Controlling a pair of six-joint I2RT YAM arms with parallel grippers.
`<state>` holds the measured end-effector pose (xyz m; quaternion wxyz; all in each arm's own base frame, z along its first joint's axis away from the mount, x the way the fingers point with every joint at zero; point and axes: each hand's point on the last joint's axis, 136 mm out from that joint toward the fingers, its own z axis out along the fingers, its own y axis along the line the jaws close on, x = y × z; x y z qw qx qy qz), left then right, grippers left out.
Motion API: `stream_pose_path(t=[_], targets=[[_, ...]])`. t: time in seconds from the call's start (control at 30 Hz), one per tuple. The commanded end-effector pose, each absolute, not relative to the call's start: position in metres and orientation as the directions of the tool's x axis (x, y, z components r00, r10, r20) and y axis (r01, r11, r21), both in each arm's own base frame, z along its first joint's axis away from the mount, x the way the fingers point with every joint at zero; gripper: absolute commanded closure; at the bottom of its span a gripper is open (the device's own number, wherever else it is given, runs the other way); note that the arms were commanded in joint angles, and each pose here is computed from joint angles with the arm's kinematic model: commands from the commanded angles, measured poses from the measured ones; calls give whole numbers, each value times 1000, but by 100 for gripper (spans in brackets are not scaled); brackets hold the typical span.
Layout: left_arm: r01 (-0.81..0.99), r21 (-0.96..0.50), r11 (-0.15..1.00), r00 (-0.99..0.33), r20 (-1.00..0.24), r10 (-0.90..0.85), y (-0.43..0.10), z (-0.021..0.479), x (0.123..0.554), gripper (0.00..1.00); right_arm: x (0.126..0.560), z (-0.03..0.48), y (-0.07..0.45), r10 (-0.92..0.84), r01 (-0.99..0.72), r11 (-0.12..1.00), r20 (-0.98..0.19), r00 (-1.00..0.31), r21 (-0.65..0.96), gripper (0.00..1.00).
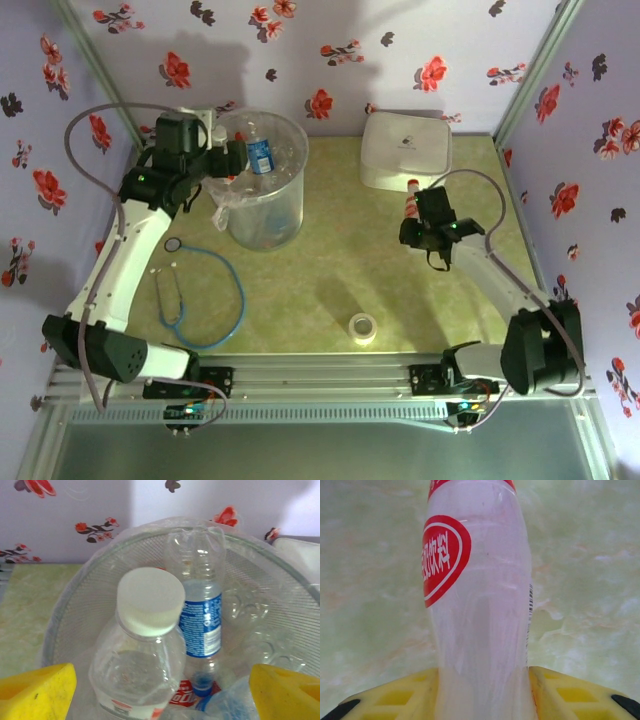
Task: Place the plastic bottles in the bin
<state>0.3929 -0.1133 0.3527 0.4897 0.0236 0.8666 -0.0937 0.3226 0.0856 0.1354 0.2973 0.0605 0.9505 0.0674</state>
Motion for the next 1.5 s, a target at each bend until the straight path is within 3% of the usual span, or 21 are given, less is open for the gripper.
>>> stream_pose_path(t=[0.0,0.13,0.33,0.73,0.97,1.1,1.17,1.23,1.3,1.47], targets=[[222,-287,932,-451,-877,-163,-136,387,377,11,318,179,123,126,-128,933,-640,-758,335,60],[393,-450,802,-476,-846,-241,-186,403,358,7,307,249,173,147,-392,788,-764,-628,474,60],[533,-492,689,-518,-833,-195,-247,409,340,0,274,309,241,74,-682,604,-881,-467,412,59],[564,-563,604,-574,-793,-203,-299,389,351,1,252,341,292,92,-793,453,-906,-414,408,58],[572,-571,589,-568,-793,-218,-306,393,354,39,258,335,299,79,-791,459,-905,-417,404,58],[571,-562,598,-564,-798,-212,-306,394,356,55,261,334,302,77,-789,462,-905,-419,405,57],[575,-544,611,-550,-810,-204,-304,397,358,64,263,334,302,80,-786,468,-905,-418,404,45],[578,-514,634,-526,-829,-192,-299,405,361,69,265,335,299,82,-777,489,-908,-410,396,20],[580,-480,658,-492,-850,-185,-289,417,365,72,267,334,293,73,-763,525,-913,-401,377,7],[533,-365,763,-351,-916,-193,-235,466,381,78,272,321,267,37,-694,644,-919,-393,322,2]])
